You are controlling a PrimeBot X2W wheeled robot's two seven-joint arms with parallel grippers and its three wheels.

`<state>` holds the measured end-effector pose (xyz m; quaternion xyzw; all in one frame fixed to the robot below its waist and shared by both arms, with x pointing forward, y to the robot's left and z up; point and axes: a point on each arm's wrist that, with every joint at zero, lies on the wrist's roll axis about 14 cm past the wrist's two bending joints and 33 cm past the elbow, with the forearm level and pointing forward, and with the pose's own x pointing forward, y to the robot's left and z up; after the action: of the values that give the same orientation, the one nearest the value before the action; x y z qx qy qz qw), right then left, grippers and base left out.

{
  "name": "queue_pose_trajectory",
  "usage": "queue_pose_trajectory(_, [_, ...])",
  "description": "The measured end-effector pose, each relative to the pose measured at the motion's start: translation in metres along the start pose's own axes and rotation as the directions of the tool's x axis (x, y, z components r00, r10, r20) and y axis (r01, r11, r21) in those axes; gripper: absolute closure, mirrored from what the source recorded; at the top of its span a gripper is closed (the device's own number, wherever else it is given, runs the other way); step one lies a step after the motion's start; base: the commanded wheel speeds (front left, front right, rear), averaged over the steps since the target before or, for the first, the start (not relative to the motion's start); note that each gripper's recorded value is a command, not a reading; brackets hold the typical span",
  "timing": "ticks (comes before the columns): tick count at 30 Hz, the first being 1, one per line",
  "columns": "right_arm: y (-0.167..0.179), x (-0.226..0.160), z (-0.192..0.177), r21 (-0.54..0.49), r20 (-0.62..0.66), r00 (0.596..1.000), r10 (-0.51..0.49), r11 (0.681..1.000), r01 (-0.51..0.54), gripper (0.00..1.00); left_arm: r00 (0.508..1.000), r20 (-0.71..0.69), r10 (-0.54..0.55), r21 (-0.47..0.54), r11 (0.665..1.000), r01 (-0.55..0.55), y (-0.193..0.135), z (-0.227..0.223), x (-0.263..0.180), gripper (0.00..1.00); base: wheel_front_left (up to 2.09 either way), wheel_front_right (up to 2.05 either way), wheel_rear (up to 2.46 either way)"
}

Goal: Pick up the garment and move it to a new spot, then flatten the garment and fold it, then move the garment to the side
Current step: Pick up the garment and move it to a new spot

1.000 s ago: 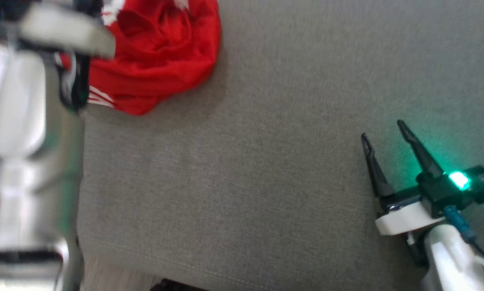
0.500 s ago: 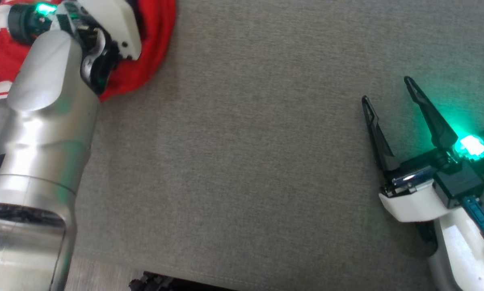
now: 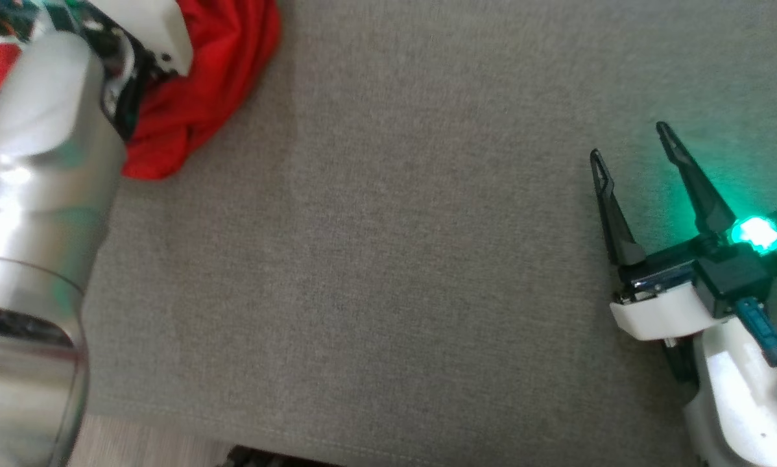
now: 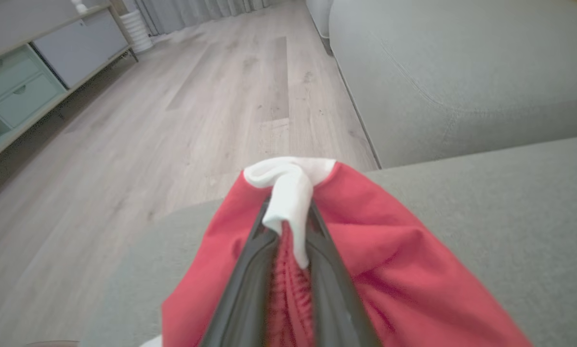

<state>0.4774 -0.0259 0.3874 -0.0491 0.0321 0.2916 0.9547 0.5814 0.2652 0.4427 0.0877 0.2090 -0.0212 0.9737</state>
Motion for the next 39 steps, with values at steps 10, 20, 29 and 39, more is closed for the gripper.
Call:
queue_pose_trajectory(10, [0.004,-0.039,0.056,0.022,0.057,0.995,-0.084,0.996,0.083,0.00,0.945,0.322,-0.057,0.160,0.987,0.005,-0.005,0.145,-0.062,1.00,0.00,0.00,0.00])
queue_pose_trajectory(20, [-0.016,-0.129,0.091,0.028,0.102,0.957,-0.271,0.963,0.269,0.00,0.788,0.529,-0.315,0.238,0.946,0.219,-0.109,0.258,-0.143,1.00,0.00,0.00,0.00])
queue_pose_trajectory(29, [-0.050,-0.198,0.109,0.057,0.154,0.871,-0.466,0.885,0.463,0.00,0.634,0.450,-0.629,0.356,0.777,0.518,-0.262,0.252,-0.174,1.00,0.00,0.00,0.00])
queue_pose_trajectory(39, [-0.078,-0.220,0.088,0.102,0.079,0.814,-0.575,0.817,0.567,0.00,0.574,0.126,-0.809,0.367,0.576,0.731,-0.389,0.083,-0.137,1.00,0.00,0.00,0.00])
